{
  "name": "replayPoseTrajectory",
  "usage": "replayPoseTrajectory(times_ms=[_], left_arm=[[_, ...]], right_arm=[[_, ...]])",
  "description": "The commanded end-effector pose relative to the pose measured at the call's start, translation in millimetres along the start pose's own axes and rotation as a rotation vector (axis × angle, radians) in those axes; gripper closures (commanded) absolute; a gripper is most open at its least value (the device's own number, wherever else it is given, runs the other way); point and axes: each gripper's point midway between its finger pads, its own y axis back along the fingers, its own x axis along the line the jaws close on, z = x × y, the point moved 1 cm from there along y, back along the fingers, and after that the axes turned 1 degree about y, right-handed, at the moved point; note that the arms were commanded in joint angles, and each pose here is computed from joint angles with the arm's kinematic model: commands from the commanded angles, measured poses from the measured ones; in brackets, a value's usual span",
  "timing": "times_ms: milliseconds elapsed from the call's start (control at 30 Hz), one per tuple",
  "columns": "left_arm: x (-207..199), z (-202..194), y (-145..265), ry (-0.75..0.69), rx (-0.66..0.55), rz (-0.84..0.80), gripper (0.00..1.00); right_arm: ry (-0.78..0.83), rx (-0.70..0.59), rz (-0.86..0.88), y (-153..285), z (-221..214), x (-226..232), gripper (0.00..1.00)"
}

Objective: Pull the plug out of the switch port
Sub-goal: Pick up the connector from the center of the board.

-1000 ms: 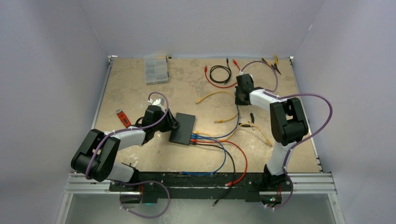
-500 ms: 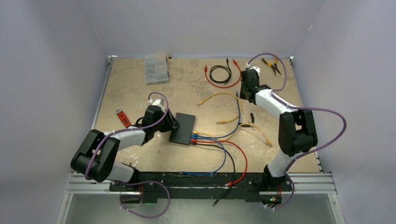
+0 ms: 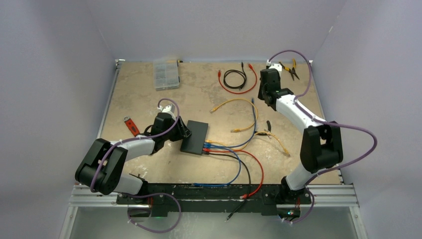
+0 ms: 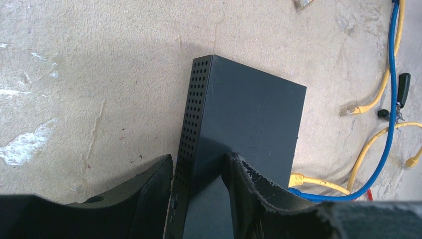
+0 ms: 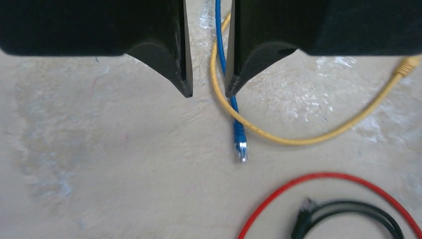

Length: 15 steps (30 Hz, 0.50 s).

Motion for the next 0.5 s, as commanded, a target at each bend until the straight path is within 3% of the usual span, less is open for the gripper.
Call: replayPoseTrajectory(times_ms=[0, 133, 233, 367, 467], left_arm=[[40.0, -52.1, 11.8, -0.041, 0.183, 0.13, 0.57], [39.9, -52.2, 12.3, -0.04, 0.182, 0.129, 0.57], [40.5, -52.9, 12.5, -0.044, 0.185, 0.13, 0.56], [41.1, -53.2, 12.7, -0.047, 0.185, 0.132, 0.56], [41.0, -53.0, 12.2, -0.047, 0.185, 0.131, 0.56]], right_arm=[[0.017, 0.073, 0.071, -23.8, -24.3, 16.8, 0.63], [0.032, 0.145, 0.075, -44.0, -50.3, 20.8, 0.54], [0.033, 0.178, 0.059, -54.9, -62.9, 19.2, 0.55], [0.035, 0.201, 0.027, -65.6, -74.1, 14.9, 0.61], [0.031, 0.216, 0.03, -72.5, -81.0, 15.8, 0.71]])
